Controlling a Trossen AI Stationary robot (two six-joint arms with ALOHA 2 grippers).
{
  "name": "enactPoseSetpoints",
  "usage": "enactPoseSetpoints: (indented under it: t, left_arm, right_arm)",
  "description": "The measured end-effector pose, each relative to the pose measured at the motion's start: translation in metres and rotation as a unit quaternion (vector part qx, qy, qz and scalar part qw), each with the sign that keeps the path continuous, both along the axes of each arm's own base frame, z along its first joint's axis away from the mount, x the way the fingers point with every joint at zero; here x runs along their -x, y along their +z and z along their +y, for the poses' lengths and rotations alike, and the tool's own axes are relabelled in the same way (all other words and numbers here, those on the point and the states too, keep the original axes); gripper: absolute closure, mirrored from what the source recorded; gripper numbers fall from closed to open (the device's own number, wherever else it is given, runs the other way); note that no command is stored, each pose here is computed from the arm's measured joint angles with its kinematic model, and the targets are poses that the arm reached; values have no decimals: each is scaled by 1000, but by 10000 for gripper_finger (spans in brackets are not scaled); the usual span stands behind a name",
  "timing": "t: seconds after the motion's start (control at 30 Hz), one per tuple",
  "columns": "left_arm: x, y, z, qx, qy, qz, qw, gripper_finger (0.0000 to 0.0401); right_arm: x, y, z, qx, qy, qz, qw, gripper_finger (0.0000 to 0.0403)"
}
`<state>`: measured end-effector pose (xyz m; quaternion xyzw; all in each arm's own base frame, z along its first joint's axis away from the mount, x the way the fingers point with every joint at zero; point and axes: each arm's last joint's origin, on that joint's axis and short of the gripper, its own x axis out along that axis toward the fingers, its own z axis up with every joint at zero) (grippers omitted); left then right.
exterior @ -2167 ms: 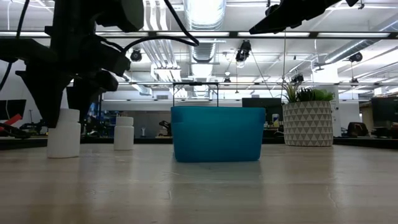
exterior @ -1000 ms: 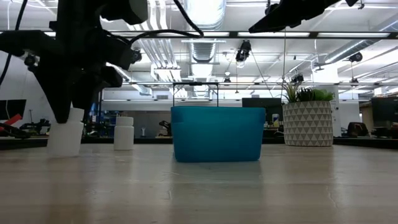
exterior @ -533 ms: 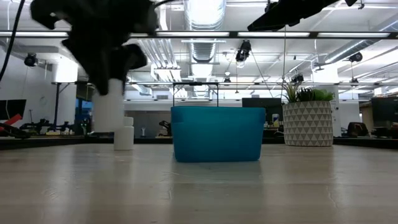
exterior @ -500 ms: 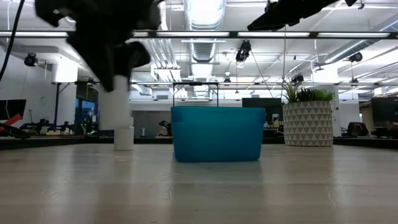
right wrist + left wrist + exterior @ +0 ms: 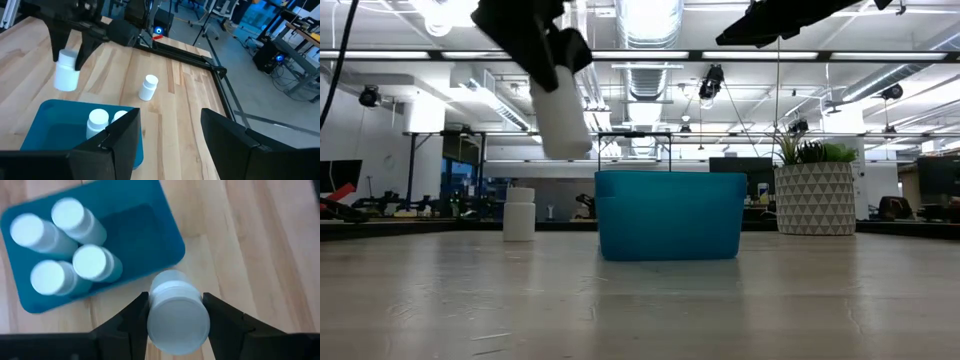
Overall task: Pick and place pill bottles into a basket
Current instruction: Put the white pill bottle into the blue bin
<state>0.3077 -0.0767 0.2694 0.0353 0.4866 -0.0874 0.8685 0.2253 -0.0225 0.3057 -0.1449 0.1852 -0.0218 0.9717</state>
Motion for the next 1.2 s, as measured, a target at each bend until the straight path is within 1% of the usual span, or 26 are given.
enactPoseSetpoints:
  t: [0.23, 0.33, 0.63, 1.0, 1.2]
  left_arm:
    - [-8, 26, -1, -2, -16, -45, 999, 257]
    - [-13, 31, 0, -3, -16, -52, 999, 257]
    - [-32, 9, 7, -23, -7, 15, 1000, 257]
    - [-48, 20, 8, -29, -5, 2, 1000, 257]
    - [-57, 12, 8, -40, -10, 20, 999, 257]
  right_arm:
    - [0, 0, 0, 0, 0, 0, 1000, 200]
    - [0, 0, 0, 0, 0, 0, 1000, 200]
    - [0, -1, -1, 4, -10, 4, 1000, 200]
    - [1, -1, -1, 4, -12, 7, 1000, 200]
    - [1, -1, -1, 4, -12, 7, 1000, 200]
